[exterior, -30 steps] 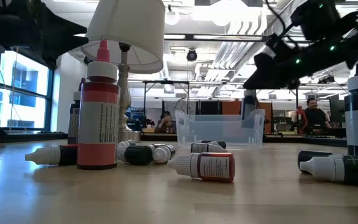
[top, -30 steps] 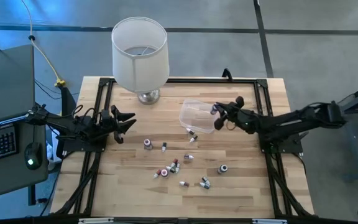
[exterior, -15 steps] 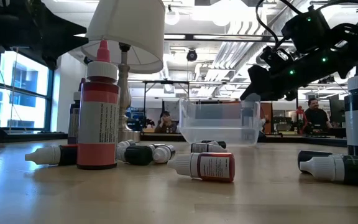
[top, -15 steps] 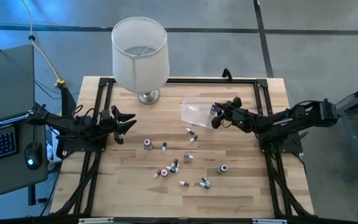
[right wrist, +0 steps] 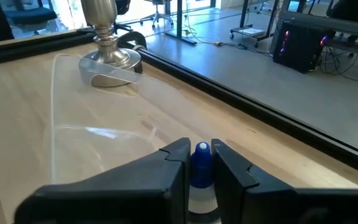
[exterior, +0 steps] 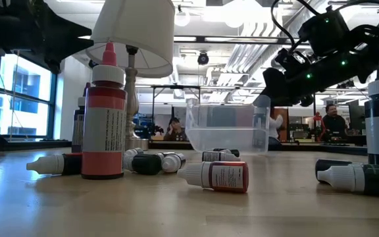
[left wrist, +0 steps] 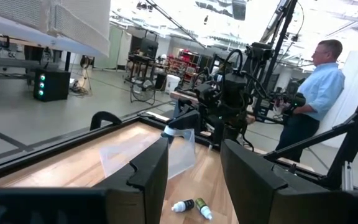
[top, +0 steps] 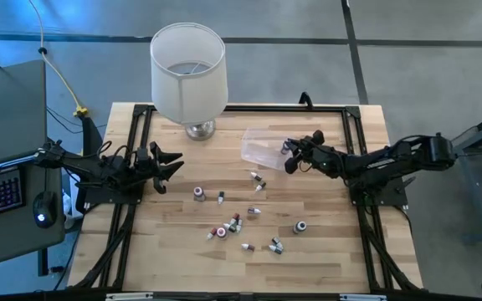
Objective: Pick & Place food coloring
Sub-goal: Put the large blue food coloring bottle into the transparent bin
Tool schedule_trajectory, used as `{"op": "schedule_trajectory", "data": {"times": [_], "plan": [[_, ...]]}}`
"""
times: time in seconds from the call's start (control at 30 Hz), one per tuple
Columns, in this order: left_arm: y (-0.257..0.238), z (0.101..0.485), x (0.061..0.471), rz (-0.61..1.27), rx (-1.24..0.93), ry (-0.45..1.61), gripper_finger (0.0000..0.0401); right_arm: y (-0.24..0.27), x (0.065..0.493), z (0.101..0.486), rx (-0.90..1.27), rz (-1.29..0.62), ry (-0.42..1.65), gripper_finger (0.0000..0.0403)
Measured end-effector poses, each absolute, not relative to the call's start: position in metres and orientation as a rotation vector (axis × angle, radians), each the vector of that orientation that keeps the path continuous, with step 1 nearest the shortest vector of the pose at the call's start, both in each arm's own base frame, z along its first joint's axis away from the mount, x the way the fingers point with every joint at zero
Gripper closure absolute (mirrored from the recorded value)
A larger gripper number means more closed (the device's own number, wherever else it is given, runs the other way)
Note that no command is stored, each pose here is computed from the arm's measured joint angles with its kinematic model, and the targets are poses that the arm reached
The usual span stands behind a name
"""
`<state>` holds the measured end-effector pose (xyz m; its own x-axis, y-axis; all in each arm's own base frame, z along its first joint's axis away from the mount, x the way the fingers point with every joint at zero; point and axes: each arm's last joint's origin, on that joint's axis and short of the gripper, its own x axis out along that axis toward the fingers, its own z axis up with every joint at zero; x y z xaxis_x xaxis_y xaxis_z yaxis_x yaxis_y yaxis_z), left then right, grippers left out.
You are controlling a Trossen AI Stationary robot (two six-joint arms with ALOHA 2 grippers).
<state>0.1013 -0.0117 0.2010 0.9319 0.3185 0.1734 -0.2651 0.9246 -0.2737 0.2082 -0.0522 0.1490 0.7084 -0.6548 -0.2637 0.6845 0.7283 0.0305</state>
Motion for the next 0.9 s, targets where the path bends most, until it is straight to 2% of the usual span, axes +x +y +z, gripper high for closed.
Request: {"op": "schedule_trajectory", "data": {"times": [0.3, 0.63, 0.9], "plan": [[-0.012, 0.201, 0.101, 0.302, -0.25, -0.218, 0.0254, -0.039, 0.214, 0.162, 0.077, -0.661, 0.132, 0.0365], [-0.012, 0.201, 0.101, 0.302, -0.249, -0.216, 0.0254, -0.033, 0.213, 0.148, 0.178, -0.58, 0.255, 0.0365], [-0.012, 0.201, 0.101, 0.302, -0.249, -0.215, 0.0254, -0.036, 0.211, 0.145, 0.127, -0.671, 0.299, 0.0365]]}}
